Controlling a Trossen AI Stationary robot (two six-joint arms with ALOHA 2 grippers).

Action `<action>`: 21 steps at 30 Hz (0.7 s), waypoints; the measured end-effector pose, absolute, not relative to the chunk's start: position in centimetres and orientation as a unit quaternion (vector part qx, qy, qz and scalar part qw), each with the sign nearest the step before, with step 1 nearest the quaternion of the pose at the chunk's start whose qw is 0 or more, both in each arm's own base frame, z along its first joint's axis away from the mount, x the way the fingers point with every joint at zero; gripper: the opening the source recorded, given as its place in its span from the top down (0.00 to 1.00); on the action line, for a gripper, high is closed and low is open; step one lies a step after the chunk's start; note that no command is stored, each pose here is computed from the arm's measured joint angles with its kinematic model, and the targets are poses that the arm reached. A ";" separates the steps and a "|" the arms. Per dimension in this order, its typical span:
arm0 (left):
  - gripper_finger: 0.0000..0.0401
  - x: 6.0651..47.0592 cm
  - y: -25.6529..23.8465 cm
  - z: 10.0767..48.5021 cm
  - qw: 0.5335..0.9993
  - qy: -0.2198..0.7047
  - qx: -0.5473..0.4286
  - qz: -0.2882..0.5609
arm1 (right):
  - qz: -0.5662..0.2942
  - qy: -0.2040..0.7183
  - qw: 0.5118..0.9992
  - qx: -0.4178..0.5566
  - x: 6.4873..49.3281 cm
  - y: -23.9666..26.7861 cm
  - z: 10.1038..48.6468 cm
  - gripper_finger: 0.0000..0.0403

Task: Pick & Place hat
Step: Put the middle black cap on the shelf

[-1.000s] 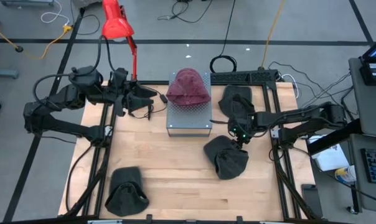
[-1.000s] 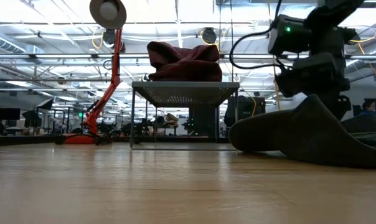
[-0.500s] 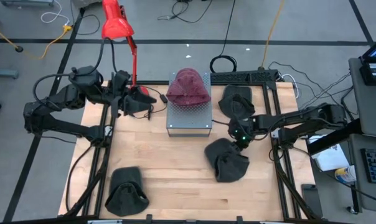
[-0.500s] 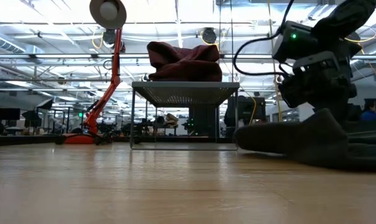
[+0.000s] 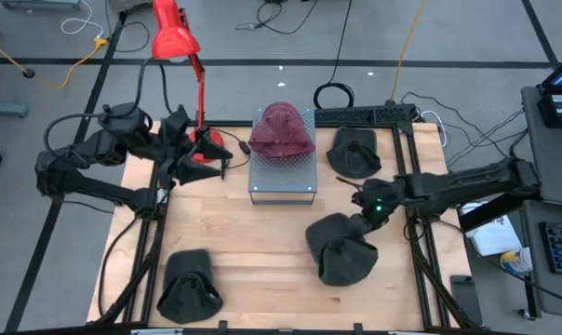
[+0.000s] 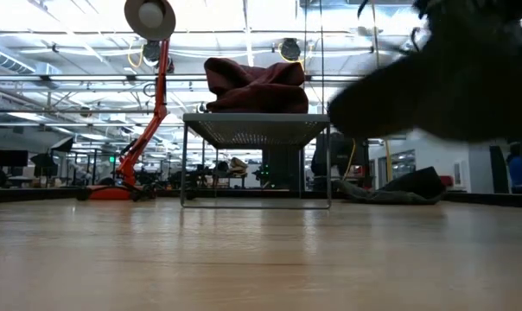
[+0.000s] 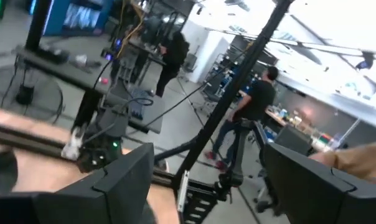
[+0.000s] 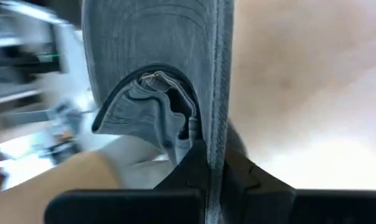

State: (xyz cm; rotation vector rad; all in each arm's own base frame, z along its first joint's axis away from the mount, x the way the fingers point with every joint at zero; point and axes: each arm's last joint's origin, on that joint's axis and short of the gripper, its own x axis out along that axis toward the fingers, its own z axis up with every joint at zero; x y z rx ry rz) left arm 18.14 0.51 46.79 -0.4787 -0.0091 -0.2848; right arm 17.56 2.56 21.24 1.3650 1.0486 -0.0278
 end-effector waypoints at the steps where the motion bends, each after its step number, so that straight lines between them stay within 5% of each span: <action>1: 0.23 18.1 0.3 46.9 0.964 -0.011 -0.222 -0.143 | 0.000 0.450 0.650 0.613 17.3 2.8 21.9 0.99; 10: 0.23 18.0 -2.2 48.0 0.980 -0.095 -0.045 -0.169 | 0.138 0.331 0.612 0.705 16.7 5.2 26.9 0.99; 21: 0.23 17.6 -4.7 48.4 0.977 -0.136 0.145 -0.071 | 0.230 0.277 0.533 0.765 18.8 6.4 28.8 0.99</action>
